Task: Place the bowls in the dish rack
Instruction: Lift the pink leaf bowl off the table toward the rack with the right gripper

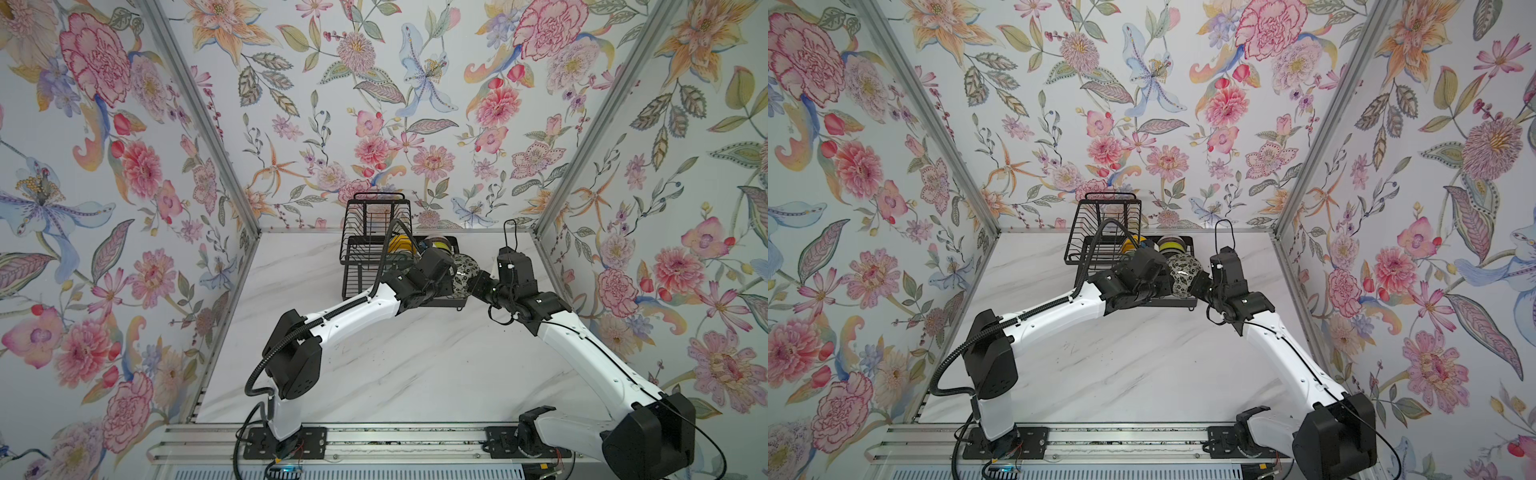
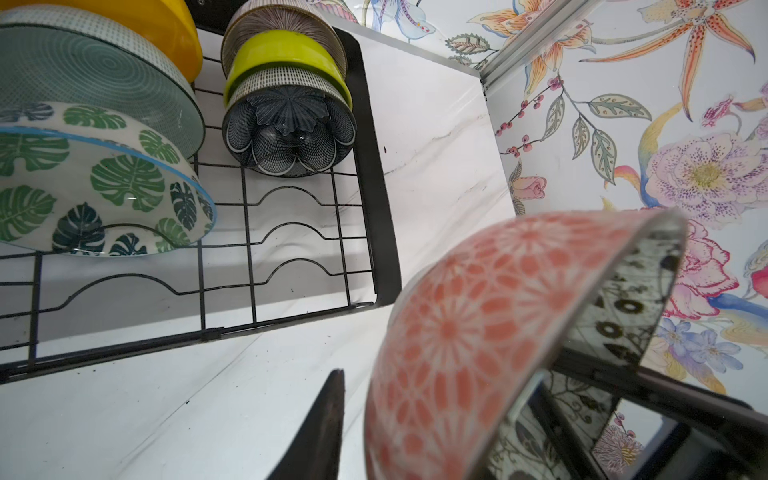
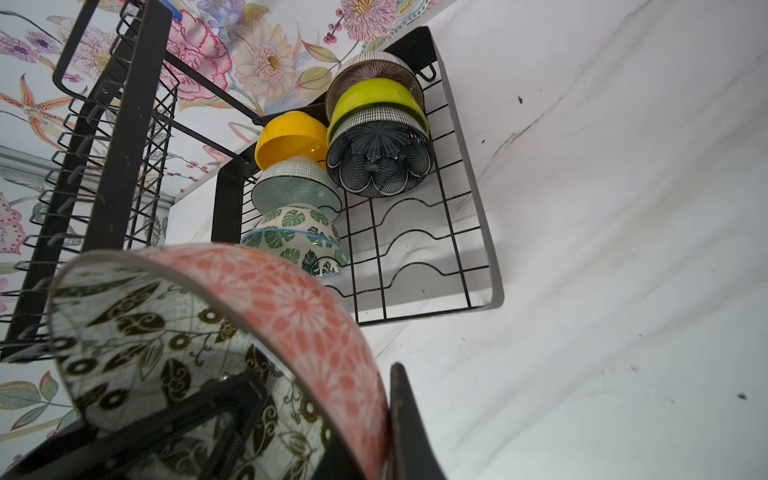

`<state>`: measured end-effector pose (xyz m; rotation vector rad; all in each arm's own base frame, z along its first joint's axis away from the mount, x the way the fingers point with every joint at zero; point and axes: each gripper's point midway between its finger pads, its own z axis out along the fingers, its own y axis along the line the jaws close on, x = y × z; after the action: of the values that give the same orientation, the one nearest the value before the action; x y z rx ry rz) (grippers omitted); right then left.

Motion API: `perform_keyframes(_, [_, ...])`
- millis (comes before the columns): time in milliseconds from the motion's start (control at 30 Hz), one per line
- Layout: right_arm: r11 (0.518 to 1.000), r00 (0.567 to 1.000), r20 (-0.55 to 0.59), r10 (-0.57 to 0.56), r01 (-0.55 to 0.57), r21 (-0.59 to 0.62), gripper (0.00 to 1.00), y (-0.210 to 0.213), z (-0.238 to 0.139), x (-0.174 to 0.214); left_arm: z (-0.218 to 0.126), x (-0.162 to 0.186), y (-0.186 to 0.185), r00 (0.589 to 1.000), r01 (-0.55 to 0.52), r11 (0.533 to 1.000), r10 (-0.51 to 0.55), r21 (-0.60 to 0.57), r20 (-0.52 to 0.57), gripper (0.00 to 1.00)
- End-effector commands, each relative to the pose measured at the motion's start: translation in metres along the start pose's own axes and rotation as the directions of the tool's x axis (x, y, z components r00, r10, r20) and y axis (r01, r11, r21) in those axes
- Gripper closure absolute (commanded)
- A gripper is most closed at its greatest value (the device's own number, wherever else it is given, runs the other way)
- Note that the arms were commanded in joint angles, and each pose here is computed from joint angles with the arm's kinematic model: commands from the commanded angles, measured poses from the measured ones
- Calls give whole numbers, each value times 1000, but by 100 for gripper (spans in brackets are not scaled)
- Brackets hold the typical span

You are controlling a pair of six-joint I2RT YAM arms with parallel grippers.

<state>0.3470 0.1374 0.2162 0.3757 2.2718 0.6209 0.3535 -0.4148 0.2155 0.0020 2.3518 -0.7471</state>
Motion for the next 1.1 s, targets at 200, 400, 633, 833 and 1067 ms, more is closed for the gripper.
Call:
perform_keyframes(200, [998,998,61,-12,16,-67,96,19,-12,-6,-10,-4,13,999,23,1000,-23,-8,28,91])
perform_keyframes(400, [998,999,50,-11,15,-69,85,20,-9,-2,-12,-4,13,999,23,1000,-23,-6,34,100])
perform_keyframes(633, [998,999,46,-3,6,-64,70,17,-9,0,-16,-8,17,998,26,999,-24,-20,60,100])
perform_keyframes(833, [998,999,52,13,-9,-69,62,15,-12,-2,-17,-10,21,997,15,999,-12,-38,77,100])
perform_keyframes(1067, [993,995,66,77,-71,-90,41,8,-19,-9,-23,-15,33,992,2,996,10,-92,125,100])
